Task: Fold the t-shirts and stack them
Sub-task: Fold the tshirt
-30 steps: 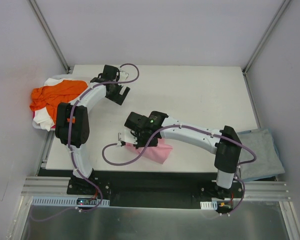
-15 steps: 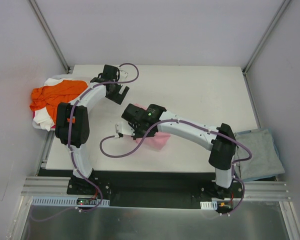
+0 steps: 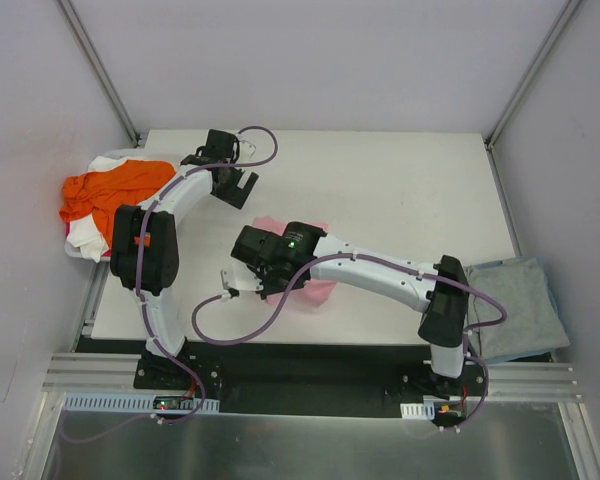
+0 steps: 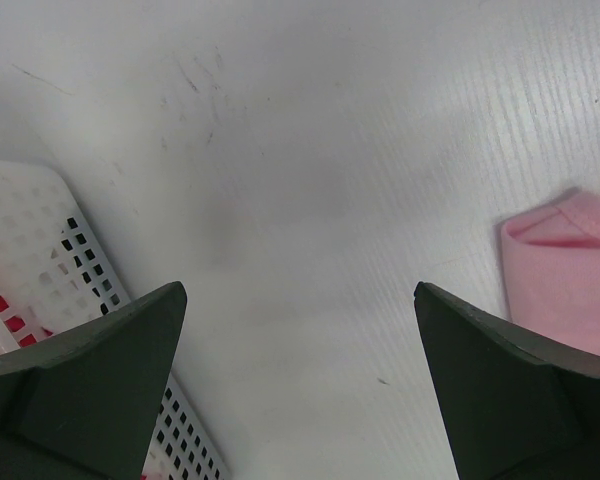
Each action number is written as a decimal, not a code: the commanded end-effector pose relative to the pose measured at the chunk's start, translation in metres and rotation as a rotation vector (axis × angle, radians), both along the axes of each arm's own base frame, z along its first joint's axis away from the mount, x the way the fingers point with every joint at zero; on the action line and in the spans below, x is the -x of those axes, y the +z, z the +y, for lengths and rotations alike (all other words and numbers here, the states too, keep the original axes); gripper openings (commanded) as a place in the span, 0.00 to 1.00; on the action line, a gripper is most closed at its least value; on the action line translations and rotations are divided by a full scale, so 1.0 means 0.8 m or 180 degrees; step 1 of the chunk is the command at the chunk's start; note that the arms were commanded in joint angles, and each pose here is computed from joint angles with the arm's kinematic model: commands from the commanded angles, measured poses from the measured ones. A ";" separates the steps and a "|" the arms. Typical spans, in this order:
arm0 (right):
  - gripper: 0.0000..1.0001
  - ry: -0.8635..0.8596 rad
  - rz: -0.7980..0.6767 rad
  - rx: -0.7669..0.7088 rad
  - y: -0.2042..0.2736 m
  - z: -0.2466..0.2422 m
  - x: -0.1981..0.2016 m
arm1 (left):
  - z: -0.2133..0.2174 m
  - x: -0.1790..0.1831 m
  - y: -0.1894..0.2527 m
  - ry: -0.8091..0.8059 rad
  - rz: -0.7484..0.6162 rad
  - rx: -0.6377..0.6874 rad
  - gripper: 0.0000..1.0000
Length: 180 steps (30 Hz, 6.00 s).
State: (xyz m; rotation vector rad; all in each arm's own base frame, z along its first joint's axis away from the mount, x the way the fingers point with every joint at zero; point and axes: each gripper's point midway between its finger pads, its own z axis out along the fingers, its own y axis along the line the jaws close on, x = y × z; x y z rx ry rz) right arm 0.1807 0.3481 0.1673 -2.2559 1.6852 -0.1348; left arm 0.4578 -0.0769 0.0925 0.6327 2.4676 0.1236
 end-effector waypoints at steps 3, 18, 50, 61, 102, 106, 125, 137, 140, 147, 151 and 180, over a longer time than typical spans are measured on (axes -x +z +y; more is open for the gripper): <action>0.05 0.0067 -0.0105 -0.0255 0.055 0.001 0.019 | 0.008 -0.008 0.020 0.0019 -0.0146 -0.0015 0.99; 0.04 0.0063 -0.0431 -0.0104 0.022 0.011 -0.055 | 0.010 -0.001 0.020 0.0013 -0.0138 -0.0026 1.00; 0.14 0.0195 -0.0505 -0.0024 -0.069 0.039 -0.196 | 0.023 0.002 0.035 0.0164 -0.0236 -0.0141 0.99; 0.20 0.0244 -0.0516 -0.0104 -0.091 0.055 -0.219 | 0.022 0.006 0.033 0.0158 -0.0212 -0.0113 0.99; 0.70 -0.0373 -0.1217 -0.0566 0.011 0.048 -0.253 | 0.031 0.000 0.068 0.0215 -0.0435 -0.0203 0.99; 0.70 -0.0407 -0.1298 -0.0563 0.040 0.033 -0.219 | 0.030 0.003 0.078 0.0196 -0.0483 -0.0170 0.99; 0.70 -0.0219 -0.0874 -0.0492 0.012 0.031 -0.126 | 0.029 0.008 0.085 0.0190 -0.0521 -0.0128 0.99; 0.70 -0.0101 -0.0660 -0.0436 -0.029 0.053 -0.121 | 0.027 -0.001 0.069 0.0209 -0.0443 -0.0128 0.99; 0.70 -0.0085 -0.0626 -0.0448 -0.032 0.056 -0.120 | 0.027 -0.002 0.068 0.0218 -0.0440 -0.0134 0.99; 0.70 -0.0068 -0.0631 -0.0425 -0.044 0.061 -0.125 | 0.027 -0.003 0.066 0.0214 -0.0435 -0.0138 0.99; 0.71 -0.0079 -0.0628 -0.0434 -0.045 0.063 -0.131 | 0.026 -0.002 0.065 0.0197 -0.0424 -0.0135 0.99; 0.71 -0.0090 -0.0526 -0.0532 -0.057 0.089 -0.157 | 0.029 -0.007 0.056 0.0196 -0.0403 -0.0197 0.99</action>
